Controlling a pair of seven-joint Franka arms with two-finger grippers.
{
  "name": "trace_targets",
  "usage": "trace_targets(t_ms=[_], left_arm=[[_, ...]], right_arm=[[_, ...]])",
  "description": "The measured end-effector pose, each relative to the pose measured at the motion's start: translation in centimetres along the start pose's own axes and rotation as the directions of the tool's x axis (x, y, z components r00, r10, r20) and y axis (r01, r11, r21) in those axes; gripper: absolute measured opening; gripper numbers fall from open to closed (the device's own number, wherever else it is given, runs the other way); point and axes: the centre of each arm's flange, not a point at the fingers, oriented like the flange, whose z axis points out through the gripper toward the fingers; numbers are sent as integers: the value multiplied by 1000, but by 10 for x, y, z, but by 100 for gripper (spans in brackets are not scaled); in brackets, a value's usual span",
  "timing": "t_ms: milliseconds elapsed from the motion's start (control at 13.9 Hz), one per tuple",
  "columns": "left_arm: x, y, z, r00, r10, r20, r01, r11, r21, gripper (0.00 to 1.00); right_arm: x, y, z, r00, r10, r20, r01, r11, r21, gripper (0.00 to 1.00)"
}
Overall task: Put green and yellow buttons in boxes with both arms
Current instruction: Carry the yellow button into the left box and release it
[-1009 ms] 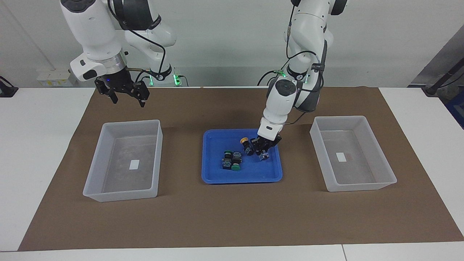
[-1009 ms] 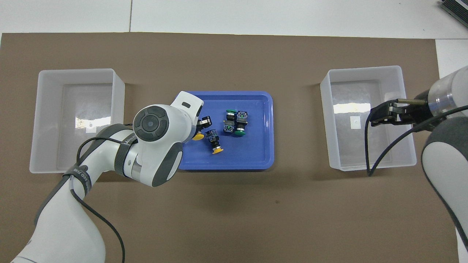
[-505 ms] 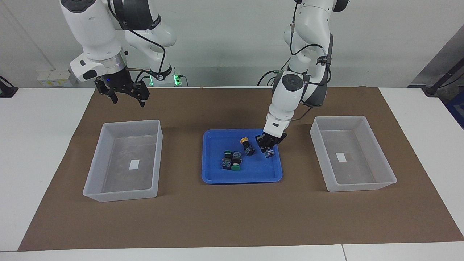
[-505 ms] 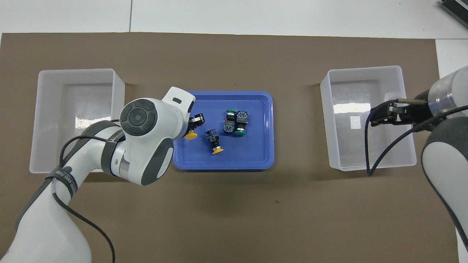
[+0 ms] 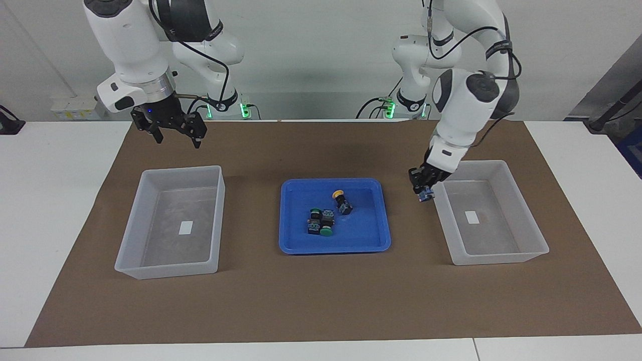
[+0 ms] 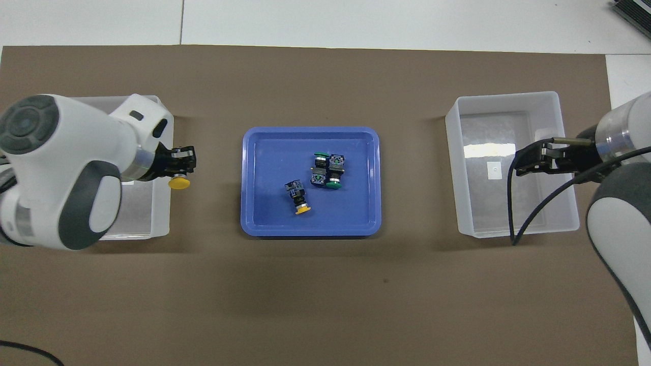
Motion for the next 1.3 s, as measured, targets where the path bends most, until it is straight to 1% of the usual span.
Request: trace_targets(t_ms=[144,288,505,649,937,1009,1081,1153,1297], left_arm=[[15,-50,-18,1000,24,4,-24,999,-33,33],[27,-101,-26,998,60,-3,-60,997,-54,33],[33,-142,-30,994,112,-16,-113,992,-55,33],[34,-149,-30,991,133,-18,-134,990,-54,33],[34,-145,-30,989,150,-17,-150,987,-54,33],[34,-144,-30,988,151,-17,-152,987,-54,37],[33,-143,-29,988,153,-17,-153,987,-54,37],[33,-143,-29,988,154,-17,-155,986,-54,41],[33,-142,-29,987,158,-17,-159,986,-54,41]], right_arm=[[0,0,0,1000,0,0,0,1000,0,100],[0,0,0,1000,0,0,0,1000,0,100],[0,0,0,1000,0,0,0,1000,0,100],[0,0,0,1000,0,0,0,1000,0,100],[0,0,0,1000,0,0,0,1000,0,100],[0,0,0,1000,0,0,0,1000,0,100],[0,0,0,1000,0,0,0,1000,0,100],[0,0,0,1000,0,0,0,1000,0,100],[0,0,0,1000,0,0,0,1000,0,100]])
